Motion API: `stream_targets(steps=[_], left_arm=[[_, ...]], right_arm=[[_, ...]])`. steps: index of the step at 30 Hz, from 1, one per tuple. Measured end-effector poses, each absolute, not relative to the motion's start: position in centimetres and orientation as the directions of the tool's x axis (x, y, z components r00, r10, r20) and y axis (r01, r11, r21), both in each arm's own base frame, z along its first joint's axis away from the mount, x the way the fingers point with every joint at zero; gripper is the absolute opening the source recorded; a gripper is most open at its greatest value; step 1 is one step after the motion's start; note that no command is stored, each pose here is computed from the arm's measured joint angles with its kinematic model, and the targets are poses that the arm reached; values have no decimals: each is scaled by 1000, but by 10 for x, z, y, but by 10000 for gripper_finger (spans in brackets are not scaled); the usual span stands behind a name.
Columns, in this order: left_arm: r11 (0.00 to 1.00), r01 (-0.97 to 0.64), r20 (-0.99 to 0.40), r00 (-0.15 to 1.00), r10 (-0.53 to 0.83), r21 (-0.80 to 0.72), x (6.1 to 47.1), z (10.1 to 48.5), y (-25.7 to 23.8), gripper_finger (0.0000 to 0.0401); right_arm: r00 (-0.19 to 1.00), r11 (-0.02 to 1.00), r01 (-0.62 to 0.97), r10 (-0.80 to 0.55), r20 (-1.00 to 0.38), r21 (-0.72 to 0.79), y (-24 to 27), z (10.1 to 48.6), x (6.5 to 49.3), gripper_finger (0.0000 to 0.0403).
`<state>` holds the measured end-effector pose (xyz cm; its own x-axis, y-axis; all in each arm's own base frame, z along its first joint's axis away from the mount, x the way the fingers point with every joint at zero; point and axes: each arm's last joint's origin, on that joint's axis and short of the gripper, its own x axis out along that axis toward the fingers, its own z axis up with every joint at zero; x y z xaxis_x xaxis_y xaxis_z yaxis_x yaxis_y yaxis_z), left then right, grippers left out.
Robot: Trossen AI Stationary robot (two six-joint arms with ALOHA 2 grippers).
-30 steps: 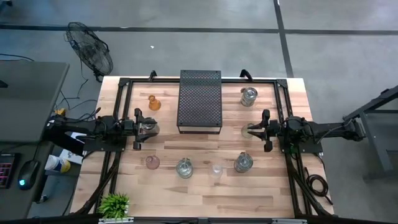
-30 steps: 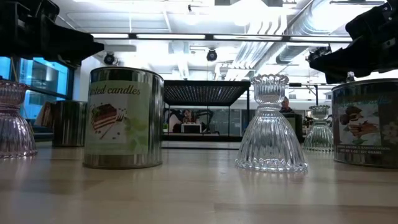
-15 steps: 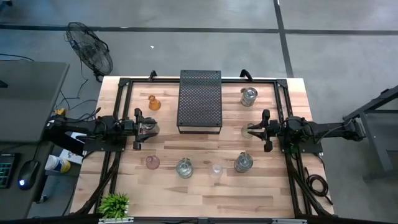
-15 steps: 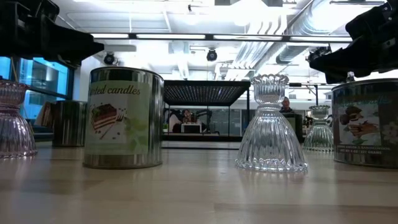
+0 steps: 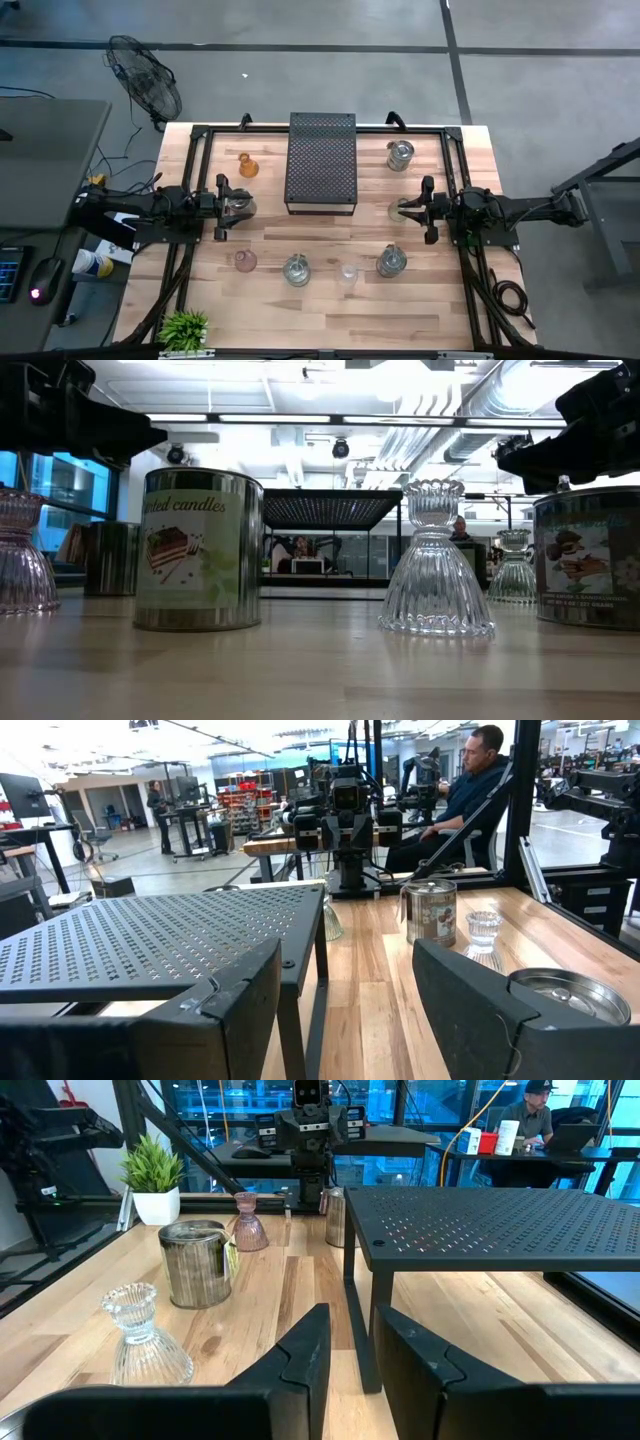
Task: Pick & Place candle stick holders
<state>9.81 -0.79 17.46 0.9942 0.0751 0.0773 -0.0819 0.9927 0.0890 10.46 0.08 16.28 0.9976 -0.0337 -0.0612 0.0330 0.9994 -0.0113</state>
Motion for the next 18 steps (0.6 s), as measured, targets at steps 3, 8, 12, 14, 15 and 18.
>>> stream_targets(steps=[3, 8, 12, 14, 15, 18], left_arm=[[993, -82, 77, 994, 75, 89, 98, 175, -8, 222], [993, -82, 78, 994, 75, 89, 98, 175, -8, 222], [993, -82, 77, 994, 75, 89, 98, 175, -8, 222], [993, -82, 77, 994, 75, 89, 98, 175, -8, 222], [993, -82, 77, 994, 75, 89, 98, 175, -8, 222], [993, -81, 78, 994, 74, 89, 98, 175, -8, 222]], right_arm=[[998, 999, 33, -34, -61, -7, 1, 163, 105, 74], [998, 999, 34, -34, -61, -2, 1, 163, 105, 74], [995, 997, 80, -79, -61, 16, -1, 163, 105, 74], [989, 987, 144, -140, -56, 74, -2, 163, 104, 74], [982, 977, 185, -180, -54, 109, -4, 164, 104, 74], [966, 954, 260, -255, -50, 149, -6, 164, 104, 74]])
